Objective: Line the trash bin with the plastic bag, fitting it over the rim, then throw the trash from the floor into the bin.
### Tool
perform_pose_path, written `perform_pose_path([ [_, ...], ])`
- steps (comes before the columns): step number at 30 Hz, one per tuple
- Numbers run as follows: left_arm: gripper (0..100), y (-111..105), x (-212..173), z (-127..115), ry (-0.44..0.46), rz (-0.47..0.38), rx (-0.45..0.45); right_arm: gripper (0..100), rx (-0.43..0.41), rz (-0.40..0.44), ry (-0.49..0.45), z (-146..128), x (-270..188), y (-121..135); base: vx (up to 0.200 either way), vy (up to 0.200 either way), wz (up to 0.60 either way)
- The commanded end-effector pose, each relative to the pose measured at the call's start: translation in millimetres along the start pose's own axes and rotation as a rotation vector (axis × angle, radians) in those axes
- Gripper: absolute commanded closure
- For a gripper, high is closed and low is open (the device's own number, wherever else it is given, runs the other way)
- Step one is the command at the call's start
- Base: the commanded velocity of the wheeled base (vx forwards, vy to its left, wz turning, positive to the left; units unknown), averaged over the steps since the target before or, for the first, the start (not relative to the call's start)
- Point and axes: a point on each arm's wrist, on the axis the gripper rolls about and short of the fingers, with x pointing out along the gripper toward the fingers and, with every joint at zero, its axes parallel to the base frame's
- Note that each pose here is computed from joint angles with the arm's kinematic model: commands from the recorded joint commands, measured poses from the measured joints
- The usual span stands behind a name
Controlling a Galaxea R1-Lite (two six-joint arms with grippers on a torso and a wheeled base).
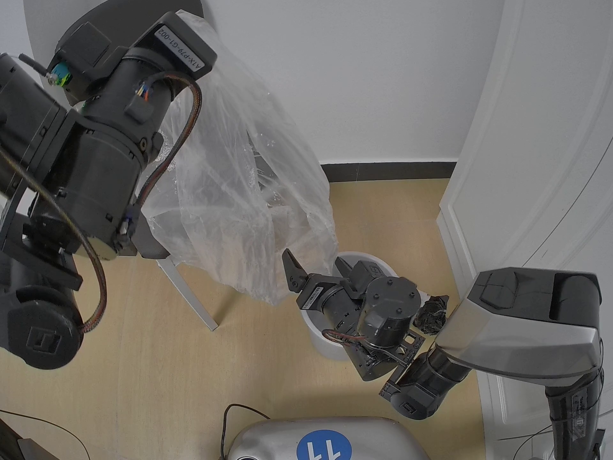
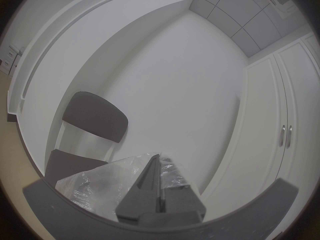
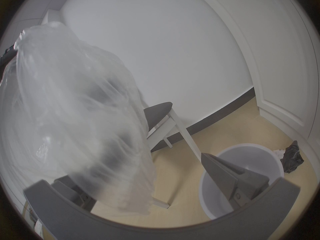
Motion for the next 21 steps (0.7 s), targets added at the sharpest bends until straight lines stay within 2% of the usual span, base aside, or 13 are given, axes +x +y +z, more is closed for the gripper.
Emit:
perform_pose_path([
  [1,100,0.0,0.0,-0.4,0.001,0.000,-0.001,0,0.015,0.020,-0.022,8.6,-3.6,6.8,0.000,0.000,0.00],
  [4,100,0.0,-0.2,0.8,-0.002,0.000,-0.002,0,0.013,0.019,-0.019,6.8,-3.5,6.0,0.000,0.000,0.00],
  [5,100,-0.2,0.0,1.3,-0.004,0.000,-0.004,100,0.013,0.018,-0.017,6.2,-3.5,5.7,0.000,0.000,0.00],
  [16,100,-1.2,-1.5,2.4,-0.003,-0.005,-0.006,100,0.009,0.016,-0.024,7.8,-1.8,4.3,0.000,0.000,0.00],
  [21,100,-1.8,-1.9,0.8,0.002,-0.007,-0.007,100,-0.025,0.011,-0.021,8.8,-2.7,2.7,0.000,0.000,0.00],
])
